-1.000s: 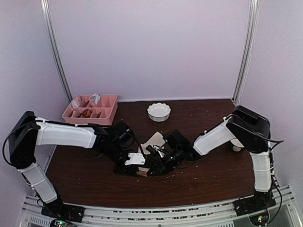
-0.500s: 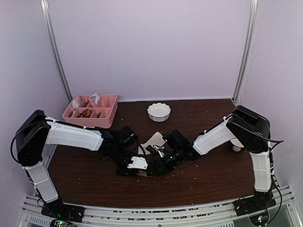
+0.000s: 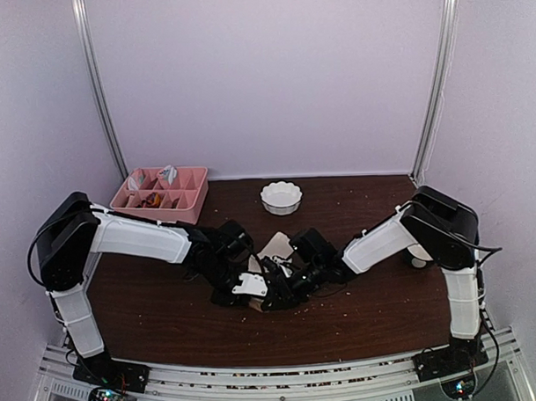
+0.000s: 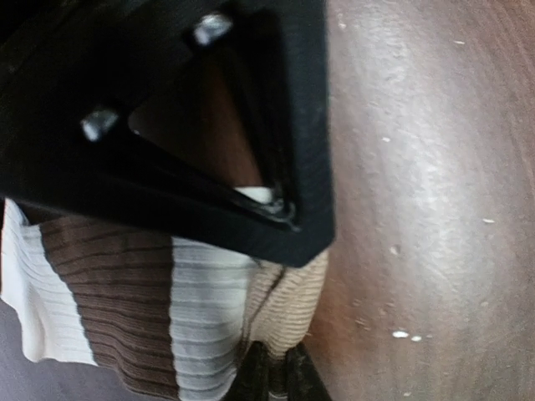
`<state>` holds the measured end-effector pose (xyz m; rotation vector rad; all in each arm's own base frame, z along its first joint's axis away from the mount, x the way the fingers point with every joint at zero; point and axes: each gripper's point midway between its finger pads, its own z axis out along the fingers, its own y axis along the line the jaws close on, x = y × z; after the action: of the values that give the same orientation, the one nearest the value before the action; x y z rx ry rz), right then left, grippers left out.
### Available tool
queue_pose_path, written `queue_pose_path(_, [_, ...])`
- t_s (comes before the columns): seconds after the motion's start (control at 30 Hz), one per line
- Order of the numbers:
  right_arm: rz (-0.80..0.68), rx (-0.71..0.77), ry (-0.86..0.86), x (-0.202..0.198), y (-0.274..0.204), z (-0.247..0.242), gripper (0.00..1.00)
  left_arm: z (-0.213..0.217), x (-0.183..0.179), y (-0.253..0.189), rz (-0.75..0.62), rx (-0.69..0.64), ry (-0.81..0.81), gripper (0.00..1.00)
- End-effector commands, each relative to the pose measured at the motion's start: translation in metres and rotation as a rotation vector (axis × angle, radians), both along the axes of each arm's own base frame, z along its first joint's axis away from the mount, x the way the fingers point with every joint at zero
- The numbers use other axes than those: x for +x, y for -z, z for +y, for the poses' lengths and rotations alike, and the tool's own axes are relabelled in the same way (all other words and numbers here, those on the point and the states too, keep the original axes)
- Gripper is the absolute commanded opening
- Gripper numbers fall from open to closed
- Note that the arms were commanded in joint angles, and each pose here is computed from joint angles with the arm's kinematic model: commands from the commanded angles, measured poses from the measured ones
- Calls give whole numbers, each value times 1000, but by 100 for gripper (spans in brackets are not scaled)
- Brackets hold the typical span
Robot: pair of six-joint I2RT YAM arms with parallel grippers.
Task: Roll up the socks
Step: Roll the sock at the center of the board.
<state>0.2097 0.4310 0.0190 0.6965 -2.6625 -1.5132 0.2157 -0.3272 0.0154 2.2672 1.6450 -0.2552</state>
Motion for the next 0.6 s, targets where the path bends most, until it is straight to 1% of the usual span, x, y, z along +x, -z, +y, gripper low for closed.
queue_pose_path(0.0, [82,-190,97,-3,46,-40,6,6,10,19,-13,96,-47,4])
queue_pose_path(0.03, [75,-191,105,-2,44,-41,10,7,10,19,-8,104,-55,1])
queue_pose_path(0.1, [48,-187,119,1,40,-45,19,6,7,19,20,109,-67,0])
queue_pose_path(0.23, [-45,-151,141,7,23,-51,28,6,-10,13,143,102,-80,0])
queue_pose_path(0.33, [-134,-180,146,9,19,-64,30,5,-19,7,228,88,-106,0])
queue_pose_path(0.43, [-233,-197,156,12,13,-77,29,2,-24,-5,338,55,-135,0])
queue_pose_path(0.5, [-300,-210,175,14,10,-89,27,0,-29,-16,438,31,-152,0])
queue_pose_path(0.57, [-395,-226,224,19,4,-104,28,0,-34,-25,550,21,-176,0])
